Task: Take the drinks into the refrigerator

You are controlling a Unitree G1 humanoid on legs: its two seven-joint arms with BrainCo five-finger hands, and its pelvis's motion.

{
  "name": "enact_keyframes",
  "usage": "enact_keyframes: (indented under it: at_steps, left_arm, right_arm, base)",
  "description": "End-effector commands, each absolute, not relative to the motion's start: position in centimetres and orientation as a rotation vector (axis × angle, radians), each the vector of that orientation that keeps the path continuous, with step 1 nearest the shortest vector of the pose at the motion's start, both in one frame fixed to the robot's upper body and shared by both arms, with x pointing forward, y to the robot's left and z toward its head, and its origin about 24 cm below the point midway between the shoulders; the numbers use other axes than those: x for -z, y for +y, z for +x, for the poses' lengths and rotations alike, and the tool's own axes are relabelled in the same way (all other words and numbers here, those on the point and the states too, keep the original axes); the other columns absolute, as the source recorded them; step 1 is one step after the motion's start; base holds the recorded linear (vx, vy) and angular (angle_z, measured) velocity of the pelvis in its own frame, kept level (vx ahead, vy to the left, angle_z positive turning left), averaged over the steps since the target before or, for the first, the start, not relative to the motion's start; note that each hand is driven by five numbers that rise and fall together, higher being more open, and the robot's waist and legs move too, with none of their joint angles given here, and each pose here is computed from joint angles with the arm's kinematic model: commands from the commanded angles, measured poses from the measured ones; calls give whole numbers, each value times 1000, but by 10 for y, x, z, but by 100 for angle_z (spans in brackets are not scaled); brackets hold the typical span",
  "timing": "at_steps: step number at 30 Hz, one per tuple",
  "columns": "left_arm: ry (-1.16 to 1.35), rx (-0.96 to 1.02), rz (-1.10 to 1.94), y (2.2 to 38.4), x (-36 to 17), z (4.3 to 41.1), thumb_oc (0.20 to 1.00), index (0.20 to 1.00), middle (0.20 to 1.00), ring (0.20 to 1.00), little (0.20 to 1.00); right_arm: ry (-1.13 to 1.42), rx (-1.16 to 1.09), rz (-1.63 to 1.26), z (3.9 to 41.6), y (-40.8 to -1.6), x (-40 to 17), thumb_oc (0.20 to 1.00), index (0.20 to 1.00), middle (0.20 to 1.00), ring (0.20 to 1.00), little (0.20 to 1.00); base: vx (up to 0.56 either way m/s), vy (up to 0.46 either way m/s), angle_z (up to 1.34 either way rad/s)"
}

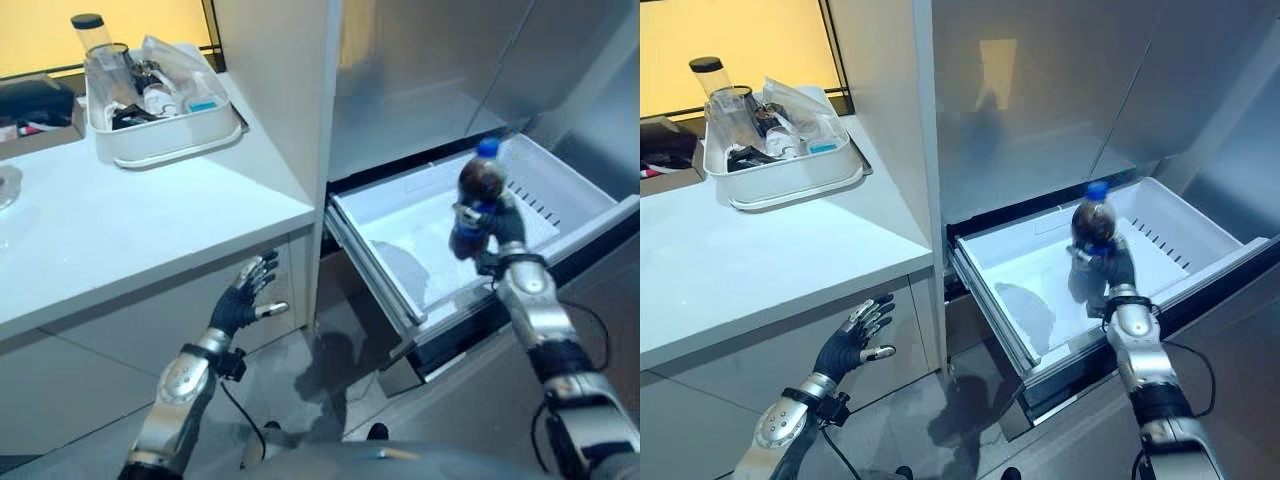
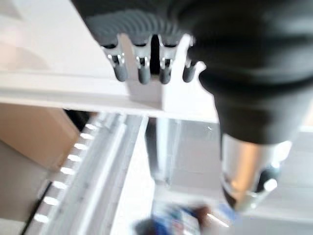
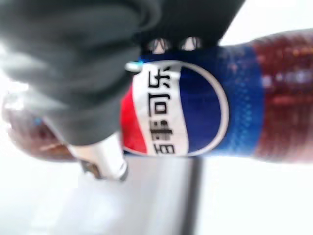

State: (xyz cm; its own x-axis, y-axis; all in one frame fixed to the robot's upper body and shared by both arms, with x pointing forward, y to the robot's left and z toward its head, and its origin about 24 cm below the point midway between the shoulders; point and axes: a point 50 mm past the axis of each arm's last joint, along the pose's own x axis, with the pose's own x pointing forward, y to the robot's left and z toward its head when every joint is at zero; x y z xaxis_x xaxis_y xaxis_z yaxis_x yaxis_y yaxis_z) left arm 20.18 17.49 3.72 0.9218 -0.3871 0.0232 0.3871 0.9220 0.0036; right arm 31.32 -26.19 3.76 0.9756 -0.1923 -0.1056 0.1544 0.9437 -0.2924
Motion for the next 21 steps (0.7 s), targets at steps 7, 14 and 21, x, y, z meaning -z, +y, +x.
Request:
enact_keyframes:
  at_steps: [7,14,21]
  left_arm:
    - [-309,596,-48,134,-96,215,1000,1000,1000,1000,1000]
    - [-333,617,-43,127,-102,218,1000,1000,1000,1000,1000]
    - [-311,565,-59,129,-98,224,1000,1000,1000,1000,1000]
  right_arm:
    - [62,47,-755,383,-228,-98,200,200,200,200,200]
    - [275,-145,-1093,369,-202,-37,200,200,200,200,200]
    - [395,-397,-1128,340,-150,17,1000,1000,1000,1000,1000]
  base:
    - [-70,26,15]
    - [-27,25,15]
    - [-3,11,14]
